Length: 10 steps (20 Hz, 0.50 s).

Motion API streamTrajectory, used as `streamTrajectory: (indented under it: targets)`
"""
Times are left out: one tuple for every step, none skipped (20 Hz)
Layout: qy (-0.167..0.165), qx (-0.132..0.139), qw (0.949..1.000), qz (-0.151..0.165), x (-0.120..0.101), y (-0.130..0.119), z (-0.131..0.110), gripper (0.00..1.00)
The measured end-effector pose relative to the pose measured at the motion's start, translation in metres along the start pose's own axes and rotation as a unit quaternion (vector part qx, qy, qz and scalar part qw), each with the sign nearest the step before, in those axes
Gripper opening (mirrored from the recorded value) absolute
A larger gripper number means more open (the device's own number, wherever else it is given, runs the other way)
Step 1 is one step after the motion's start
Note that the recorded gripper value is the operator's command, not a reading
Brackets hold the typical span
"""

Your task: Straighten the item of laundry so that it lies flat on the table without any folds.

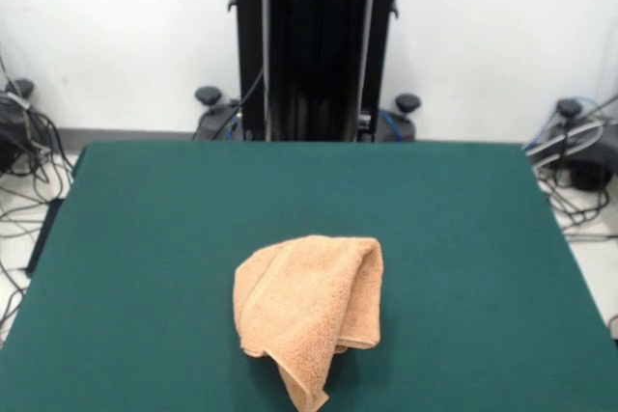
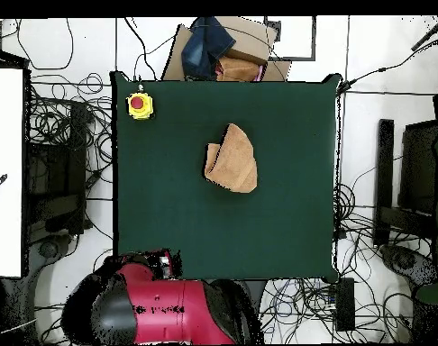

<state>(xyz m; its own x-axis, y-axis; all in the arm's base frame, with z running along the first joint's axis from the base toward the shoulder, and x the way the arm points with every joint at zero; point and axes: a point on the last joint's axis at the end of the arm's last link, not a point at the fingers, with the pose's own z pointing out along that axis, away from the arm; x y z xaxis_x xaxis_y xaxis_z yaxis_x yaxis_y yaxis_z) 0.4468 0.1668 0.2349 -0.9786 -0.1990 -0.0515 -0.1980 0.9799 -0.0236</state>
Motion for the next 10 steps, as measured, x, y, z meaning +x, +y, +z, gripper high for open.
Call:
streamTrajectory:
  targets:
    - [0.001, 0.0, 1.0, -0.001, 0.001, 0.001, 0.0, 1.0]
    - [0.001, 0.0, 1.0, -0.005, 0.002, 0.004, 0.001, 1.0]
    - [0.0, 0.0, 1.0, -0.006, 0.003, 0.006, 0.001, 1.0]
    - [-0.001, 0.0, 1.0, -0.009, 0.005, 0.008, 0.002, 1.0]
    - [-0.002, 0.0, 1.0, -0.009, 0.005, 0.009, 0.003, 1.0]
    - [-0.004, 0.0, 0.9999, -0.01, 0.007, 0.01, 0.004, 1.0]
    - [-0.006, 0.001, 0.9999, -0.01, 0.009, 0.01, 0.006, 1.0]
    - [-0.009, 0.001, 0.9999, -0.01, 0.011, 0.01, 0.008, 1.0]
    - [-0.012, 0.002, 0.9999, -0.01, 0.014, 0.011, 0.01, 1.0]
    - [-0.015, 0.002, 0.9998, -0.01, 0.017, 0.011, 0.012, 1.0]
